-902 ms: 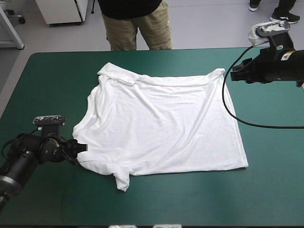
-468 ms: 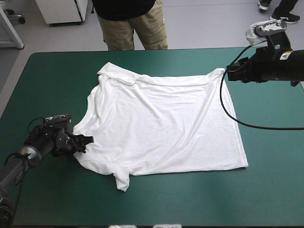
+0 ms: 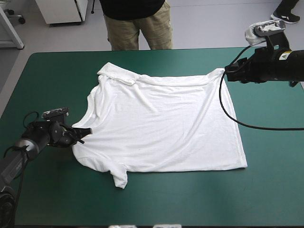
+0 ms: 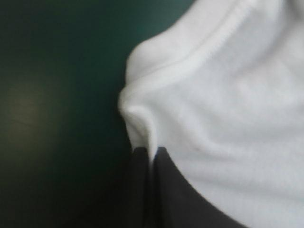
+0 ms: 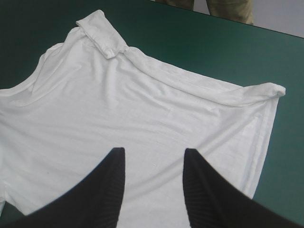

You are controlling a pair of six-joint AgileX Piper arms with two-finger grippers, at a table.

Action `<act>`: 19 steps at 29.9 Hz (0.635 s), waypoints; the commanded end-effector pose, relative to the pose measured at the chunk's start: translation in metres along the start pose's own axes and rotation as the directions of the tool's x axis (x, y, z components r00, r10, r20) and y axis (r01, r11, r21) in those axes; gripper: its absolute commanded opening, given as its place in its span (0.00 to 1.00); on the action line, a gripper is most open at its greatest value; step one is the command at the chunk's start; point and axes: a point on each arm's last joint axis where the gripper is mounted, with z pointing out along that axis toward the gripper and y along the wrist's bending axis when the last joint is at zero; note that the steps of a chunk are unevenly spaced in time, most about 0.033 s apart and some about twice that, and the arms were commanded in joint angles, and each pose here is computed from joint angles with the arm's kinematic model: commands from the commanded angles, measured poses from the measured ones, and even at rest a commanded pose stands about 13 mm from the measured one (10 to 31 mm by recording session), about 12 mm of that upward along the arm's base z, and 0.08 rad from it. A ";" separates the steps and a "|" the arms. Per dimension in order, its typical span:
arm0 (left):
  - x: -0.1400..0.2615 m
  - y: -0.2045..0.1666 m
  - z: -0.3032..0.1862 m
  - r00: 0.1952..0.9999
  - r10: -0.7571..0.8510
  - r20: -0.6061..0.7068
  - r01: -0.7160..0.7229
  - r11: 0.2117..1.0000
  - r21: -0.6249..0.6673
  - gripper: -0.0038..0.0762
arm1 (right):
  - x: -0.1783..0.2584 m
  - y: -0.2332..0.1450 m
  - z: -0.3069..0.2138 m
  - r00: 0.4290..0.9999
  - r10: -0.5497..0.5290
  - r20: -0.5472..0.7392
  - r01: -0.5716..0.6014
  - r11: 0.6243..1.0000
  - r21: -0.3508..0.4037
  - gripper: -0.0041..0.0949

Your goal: Fold the cloth

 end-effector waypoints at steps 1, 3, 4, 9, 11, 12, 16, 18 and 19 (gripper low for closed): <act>-0.033 0.026 -0.023 0.990 -0.025 0.142 0.032 0.998 -0.048 0.05 | -0.010 0.009 -0.019 0.992 -0.023 0.121 0.023 1.000 0.000 0.42; -0.050 0.047 -0.029 0.981 -0.013 0.196 0.031 0.995 -0.090 0.05 | -0.011 0.009 -0.019 0.991 -0.025 0.129 0.025 1.000 0.003 0.42; -0.059 0.058 -0.032 0.977 -0.010 0.213 0.034 0.993 -0.112 0.05 | -0.011 0.009 -0.020 0.991 -0.027 0.132 0.027 1.000 0.002 0.42; -0.098 0.104 -0.033 0.958 -0.069 0.279 0.122 0.977 -0.176 0.05 | -0.012 0.009 -0.020 0.990 -0.032 0.140 0.032 0.999 0.001 0.42; -0.119 0.121 -0.034 0.950 -0.017 0.312 0.088 0.973 -0.215 0.05 | -0.012 0.009 -0.020 0.989 -0.032 0.144 0.032 0.999 0.002 0.42; -0.131 0.129 -0.033 0.945 0.010 0.327 0.071 0.970 -0.234 0.05 | -0.012 0.009 -0.020 0.989 -0.032 0.144 0.032 0.999 0.002 0.42; -0.176 0.161 -0.033 0.916 -0.003 0.402 0.122 0.954 -0.272 0.05 | -0.012 0.009 -0.020 0.989 -0.032 0.144 0.032 0.999 0.002 0.42; -0.195 0.172 -0.027 0.914 -0.007 0.406 0.133 0.950 -0.282 0.05 | -0.012 0.009 -0.020 0.989 -0.032 0.144 0.032 0.999 0.002 0.42; -0.201 0.177 -0.027 0.913 -0.001 0.407 0.132 0.946 -0.294 0.05 | -0.012 0.009 -0.020 0.989 -0.032 0.146 0.032 0.999 0.003 0.42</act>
